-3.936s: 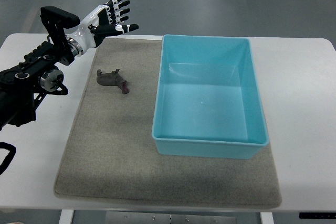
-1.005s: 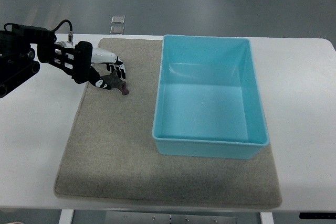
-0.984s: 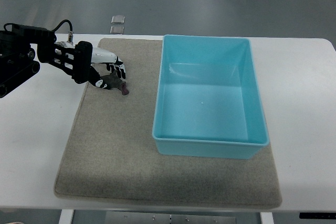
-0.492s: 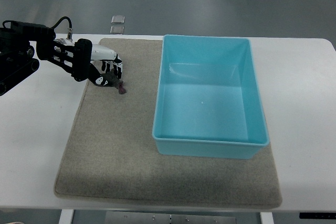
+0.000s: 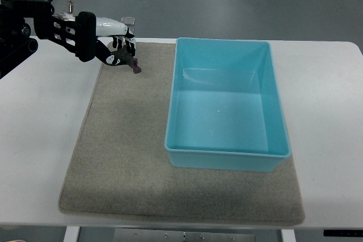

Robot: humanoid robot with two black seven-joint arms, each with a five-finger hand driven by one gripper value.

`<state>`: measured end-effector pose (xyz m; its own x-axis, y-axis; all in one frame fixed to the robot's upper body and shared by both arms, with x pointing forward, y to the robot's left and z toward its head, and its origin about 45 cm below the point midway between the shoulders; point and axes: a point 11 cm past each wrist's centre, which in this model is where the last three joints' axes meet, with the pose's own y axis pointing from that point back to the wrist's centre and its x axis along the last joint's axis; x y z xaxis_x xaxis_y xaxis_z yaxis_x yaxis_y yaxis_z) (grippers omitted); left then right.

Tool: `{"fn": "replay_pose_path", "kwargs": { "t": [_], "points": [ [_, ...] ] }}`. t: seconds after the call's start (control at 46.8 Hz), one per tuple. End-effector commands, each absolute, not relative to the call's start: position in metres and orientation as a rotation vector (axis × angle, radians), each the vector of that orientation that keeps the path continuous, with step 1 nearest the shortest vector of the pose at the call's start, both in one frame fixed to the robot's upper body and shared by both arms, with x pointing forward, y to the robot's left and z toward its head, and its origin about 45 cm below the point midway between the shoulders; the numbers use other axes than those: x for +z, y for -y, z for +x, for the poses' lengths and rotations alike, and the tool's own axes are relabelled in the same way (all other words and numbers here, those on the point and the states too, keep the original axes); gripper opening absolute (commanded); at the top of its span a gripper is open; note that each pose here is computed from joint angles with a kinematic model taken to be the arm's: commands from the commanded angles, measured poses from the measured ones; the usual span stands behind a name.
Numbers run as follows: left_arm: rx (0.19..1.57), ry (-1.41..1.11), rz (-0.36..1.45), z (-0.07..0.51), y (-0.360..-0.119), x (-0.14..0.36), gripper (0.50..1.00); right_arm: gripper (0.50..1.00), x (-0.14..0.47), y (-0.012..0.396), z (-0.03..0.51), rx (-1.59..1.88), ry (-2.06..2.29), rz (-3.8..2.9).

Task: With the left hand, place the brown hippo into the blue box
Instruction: 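Lift the hippo with the left hand and carry it over the blue box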

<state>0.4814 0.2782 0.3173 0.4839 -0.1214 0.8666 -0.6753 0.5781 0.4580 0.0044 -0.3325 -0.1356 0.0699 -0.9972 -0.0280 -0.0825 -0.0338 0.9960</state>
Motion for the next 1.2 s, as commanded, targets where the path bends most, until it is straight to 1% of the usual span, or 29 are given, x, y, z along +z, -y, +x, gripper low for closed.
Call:
{"fn": "replay_pose_path", "kwargs": {
  "t": [0.0, 0.278, 0.406, 0.62, 0.813, 1.091, 1.176],
  "points": [
    [0.417, 1.066, 0.892, 0.485, -0.271, 0.331, 0.5, 0.936, -0.136, 0.332, 0.004, -1.14, 1.204, 1.326],
    [0.475, 1.126, 0.81, 0.492, -0.256, 0.364, 0.5, 0.936, -0.136, 0.332, 0.004, -1.14, 1.204, 1.326],
    [0.476, 1.136, 0.758, 0.49, -0.245, 0.372, 0.5, 0.936, -0.136, 0.332, 0.004, -1.14, 1.204, 1.326],
    [0.424, 1.178, 0.67, 0.477, -0.214, 0.377, 0.5, 0.936, -0.136, 0.332, 0.004, -1.14, 1.204, 1.326],
    [0.402, 1.153, 0.572, 0.466, -0.189, 0.378, 0.5, 0.936, -0.136, 0.332, 0.004, -1.14, 1.204, 1.326],
    [0.316, 1.1, 0.48, 0.453, -0.136, 0.351, 0.5, 0.936, -0.136, 0.332, 0.004, -1.14, 1.204, 1.326],
    [0.299, 1.087, 0.468, 0.45, -0.127, 0.344, 0.5, 0.936, -0.136, 0.332, 0.004, -1.14, 1.204, 1.326]
  ]
}}
